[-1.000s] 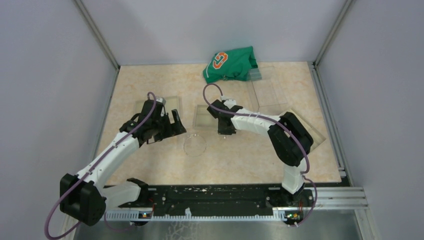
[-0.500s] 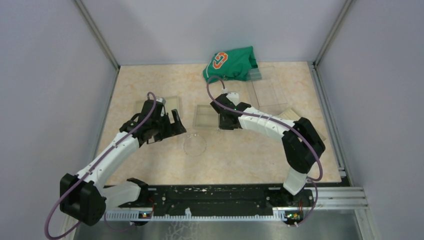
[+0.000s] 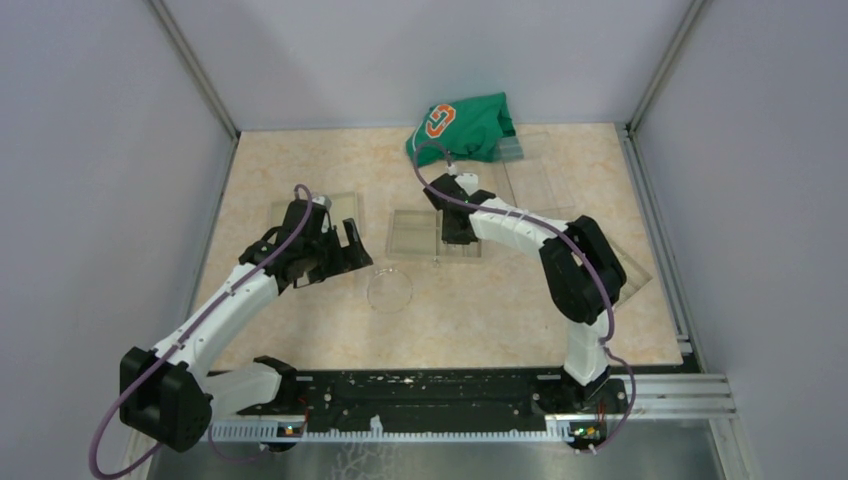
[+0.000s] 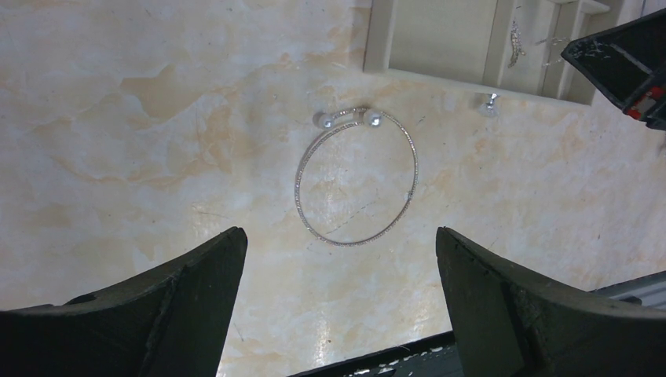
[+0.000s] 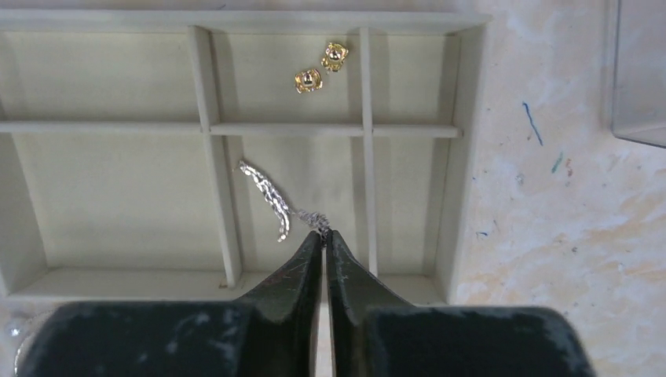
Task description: Organize the mixed jewelry
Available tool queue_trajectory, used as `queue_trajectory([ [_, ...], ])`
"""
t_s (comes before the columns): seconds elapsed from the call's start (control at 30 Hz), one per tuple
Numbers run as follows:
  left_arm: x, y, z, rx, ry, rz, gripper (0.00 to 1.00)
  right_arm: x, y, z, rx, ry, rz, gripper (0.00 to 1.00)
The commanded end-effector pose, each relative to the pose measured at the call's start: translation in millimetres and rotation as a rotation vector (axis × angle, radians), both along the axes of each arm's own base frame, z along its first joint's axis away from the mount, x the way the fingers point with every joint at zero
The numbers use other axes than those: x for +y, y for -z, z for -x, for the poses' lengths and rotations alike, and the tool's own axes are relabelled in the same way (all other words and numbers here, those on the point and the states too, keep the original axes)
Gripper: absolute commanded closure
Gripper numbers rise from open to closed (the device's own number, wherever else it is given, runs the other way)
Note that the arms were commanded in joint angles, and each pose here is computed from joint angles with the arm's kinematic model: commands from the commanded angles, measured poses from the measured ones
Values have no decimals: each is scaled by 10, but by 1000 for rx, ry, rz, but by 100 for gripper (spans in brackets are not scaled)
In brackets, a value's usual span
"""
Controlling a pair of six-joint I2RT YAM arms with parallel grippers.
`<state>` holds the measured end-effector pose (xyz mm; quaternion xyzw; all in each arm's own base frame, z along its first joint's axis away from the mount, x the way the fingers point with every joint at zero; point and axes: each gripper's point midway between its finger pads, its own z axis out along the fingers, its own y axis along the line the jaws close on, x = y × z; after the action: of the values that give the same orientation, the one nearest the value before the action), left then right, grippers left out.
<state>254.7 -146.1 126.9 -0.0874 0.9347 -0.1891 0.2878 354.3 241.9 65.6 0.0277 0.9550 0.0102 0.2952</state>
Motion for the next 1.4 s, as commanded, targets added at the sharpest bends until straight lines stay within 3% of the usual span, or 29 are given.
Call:
queue_trajectory([
  [0.0,14,-8,68,13,-18,14,4,103,-145,-216,-51,-9,-20,85],
  [0.13,9,18,92,21,-15,18,4,94,-356,-258,-100,-11,-33,72],
  [0.47,-230,450,250,116,97,-88,7,-157,-945,66,-190,-31,-99,72],
  [0.6,-296,542,48,102,100,-132,15,-348,-1017,245,-192,-5,-89,72],
  [0.77,-345,596,-181,90,140,-210,32,-548,-1080,352,-211,32,-52,72],
  [1.03,-578,667,-426,109,62,-215,36,-684,-1079,454,-204,57,-29,72],
  [1.37,-698,855,-532,138,12,-266,53,-787,-1100,512,-203,64,5,72],
])
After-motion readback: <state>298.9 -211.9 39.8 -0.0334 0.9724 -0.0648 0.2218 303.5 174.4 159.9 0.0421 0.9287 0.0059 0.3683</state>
